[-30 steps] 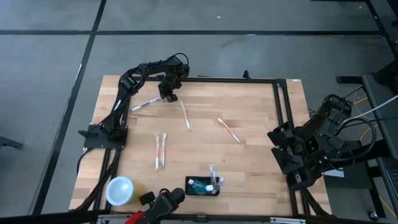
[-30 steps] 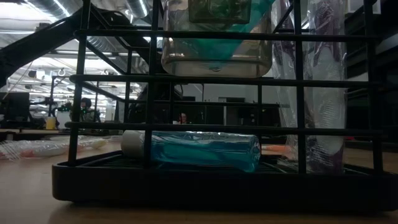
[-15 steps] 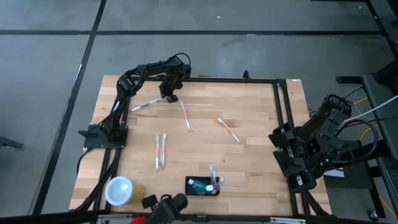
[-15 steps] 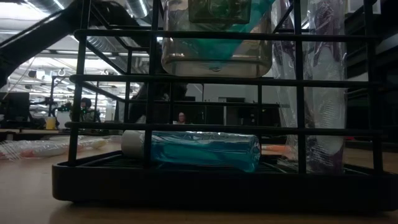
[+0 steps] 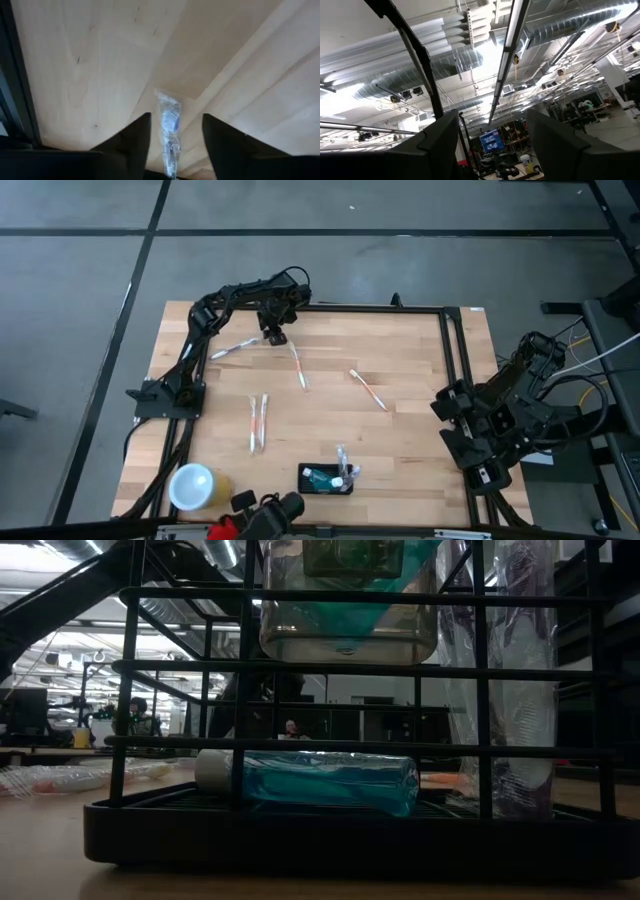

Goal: Pick & Place toothbrushing station
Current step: Put the purple toothbrush into the mesh organizer

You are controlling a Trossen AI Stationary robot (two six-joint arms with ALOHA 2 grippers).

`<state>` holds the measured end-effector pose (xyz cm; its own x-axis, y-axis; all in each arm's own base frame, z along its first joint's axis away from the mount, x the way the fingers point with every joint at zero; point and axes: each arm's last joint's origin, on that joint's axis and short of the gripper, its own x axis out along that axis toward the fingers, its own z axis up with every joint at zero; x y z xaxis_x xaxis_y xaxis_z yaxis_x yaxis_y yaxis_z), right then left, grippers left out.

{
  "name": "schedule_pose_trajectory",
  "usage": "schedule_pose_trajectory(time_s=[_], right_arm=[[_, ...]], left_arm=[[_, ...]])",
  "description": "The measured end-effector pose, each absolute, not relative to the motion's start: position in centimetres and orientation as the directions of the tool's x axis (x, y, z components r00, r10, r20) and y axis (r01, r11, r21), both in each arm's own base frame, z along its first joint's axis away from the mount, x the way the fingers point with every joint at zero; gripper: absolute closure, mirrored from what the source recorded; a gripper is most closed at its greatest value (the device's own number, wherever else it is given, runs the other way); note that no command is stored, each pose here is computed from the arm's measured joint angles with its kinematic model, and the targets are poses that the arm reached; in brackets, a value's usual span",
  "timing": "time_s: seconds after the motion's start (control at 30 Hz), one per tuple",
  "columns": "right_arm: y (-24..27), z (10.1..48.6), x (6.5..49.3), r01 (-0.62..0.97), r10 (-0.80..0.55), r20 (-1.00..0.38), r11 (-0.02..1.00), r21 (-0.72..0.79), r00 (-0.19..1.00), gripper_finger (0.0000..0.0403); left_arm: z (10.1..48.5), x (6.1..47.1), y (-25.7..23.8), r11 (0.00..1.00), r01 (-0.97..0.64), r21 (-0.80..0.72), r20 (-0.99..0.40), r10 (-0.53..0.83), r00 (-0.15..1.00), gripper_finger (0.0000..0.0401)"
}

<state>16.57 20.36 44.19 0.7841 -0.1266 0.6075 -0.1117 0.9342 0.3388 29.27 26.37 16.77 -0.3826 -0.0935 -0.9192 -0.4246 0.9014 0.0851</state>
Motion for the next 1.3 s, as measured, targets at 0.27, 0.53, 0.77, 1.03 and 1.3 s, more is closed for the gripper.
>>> schedule_pose_trajectory(time_s=[0.27, 0.53, 0.77, 1.03, 1.3], right_arm=[[20.4, 44.2, 16.5, -0.129, -0.113, 0.620, 0.934, 0.332, 0.777, 0.0168], [20.3, 44.2, 16.6, -0.117, -0.123, 0.612, 0.934, 0.337, 0.781, 0.0168], [20.3, 44.2, 16.6, -0.122, -0.124, 0.611, 0.930, 0.346, 0.781, 0.0168], [20.3, 44.2, 16.6, -0.122, -0.126, 0.611, 0.929, 0.348, 0.782, 0.0168], [20.3, 44.2, 16.6, -0.139, -0.127, 0.612, 0.919, 0.368, 0.781, 0.0168]], left_arm=[[15.7, 26.9, 27.1, 0.872, -0.486, -0.055, -0.894, -0.260, -0.365, 0.0200], [15.0, 26.8, 27.2, 0.882, -0.463, -0.091, -0.906, -0.266, -0.328, 0.0233], [14.9, 26.8, 27.5, 0.880, -0.463, -0.107, -0.915, -0.270, -0.301, 0.0251], [14.5, 26.3, 28.1, 0.872, -0.476, -0.112, -0.916, -0.277, -0.292, 0.0266], [12.4, 26.5, 27.9, 0.854, -0.492, -0.168, -0.875, -0.359, -0.324, 0.0276]])
